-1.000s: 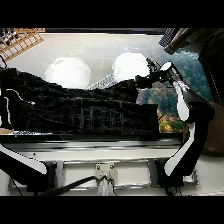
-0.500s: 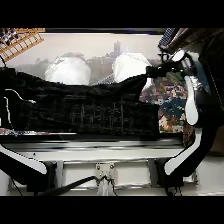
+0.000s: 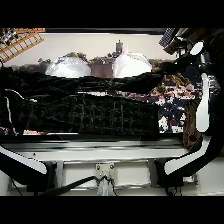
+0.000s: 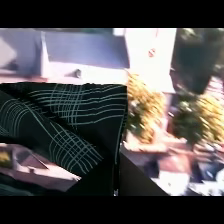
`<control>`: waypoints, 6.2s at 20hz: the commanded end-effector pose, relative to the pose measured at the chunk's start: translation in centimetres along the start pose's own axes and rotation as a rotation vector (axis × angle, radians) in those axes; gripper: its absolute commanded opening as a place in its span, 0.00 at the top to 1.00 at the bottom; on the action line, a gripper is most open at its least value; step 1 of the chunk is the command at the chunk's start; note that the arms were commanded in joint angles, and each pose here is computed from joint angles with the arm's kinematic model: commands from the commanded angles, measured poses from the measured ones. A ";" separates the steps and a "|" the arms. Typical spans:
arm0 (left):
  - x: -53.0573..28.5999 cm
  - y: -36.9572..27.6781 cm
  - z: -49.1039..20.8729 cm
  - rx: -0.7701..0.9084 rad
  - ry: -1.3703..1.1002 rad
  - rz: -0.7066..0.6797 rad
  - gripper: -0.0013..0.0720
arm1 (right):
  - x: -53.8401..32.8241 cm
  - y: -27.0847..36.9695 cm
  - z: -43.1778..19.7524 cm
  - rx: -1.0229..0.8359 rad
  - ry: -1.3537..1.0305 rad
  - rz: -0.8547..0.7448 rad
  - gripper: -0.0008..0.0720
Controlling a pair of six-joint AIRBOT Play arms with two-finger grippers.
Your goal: Fold the clothes and pants, and hang the long-sleeved shirts on hangers.
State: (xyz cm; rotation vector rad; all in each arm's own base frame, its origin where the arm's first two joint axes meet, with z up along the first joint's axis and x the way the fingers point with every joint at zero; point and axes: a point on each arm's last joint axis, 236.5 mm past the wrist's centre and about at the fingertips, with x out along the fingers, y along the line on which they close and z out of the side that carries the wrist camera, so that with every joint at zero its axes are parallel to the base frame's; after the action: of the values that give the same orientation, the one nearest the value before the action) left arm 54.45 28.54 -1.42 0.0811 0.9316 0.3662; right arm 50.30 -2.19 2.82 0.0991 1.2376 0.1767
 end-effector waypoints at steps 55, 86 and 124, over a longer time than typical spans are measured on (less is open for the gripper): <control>-13.7 -5.8 0.2 -0.447 0.102 -0.167 0.52 | -1.8 2.3 -20.3 0.378 0.039 -0.069 0.41; -24.0 -13.4 -0.1 -0.384 0.024 -0.313 0.52 | 1.5 6.3 -35.6 0.813 0.271 -0.033 0.19; -6.6 8.6 -24.2 -0.700 0.286 0.091 0.40 | 4.0 5.5 -29.7 0.620 0.065 0.049 0.97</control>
State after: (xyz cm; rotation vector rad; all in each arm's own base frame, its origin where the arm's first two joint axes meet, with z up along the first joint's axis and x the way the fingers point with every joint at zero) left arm 28.05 31.26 -7.96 -0.6033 1.0783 0.7878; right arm 23.30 3.02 -9.59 0.6525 1.3047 -0.1714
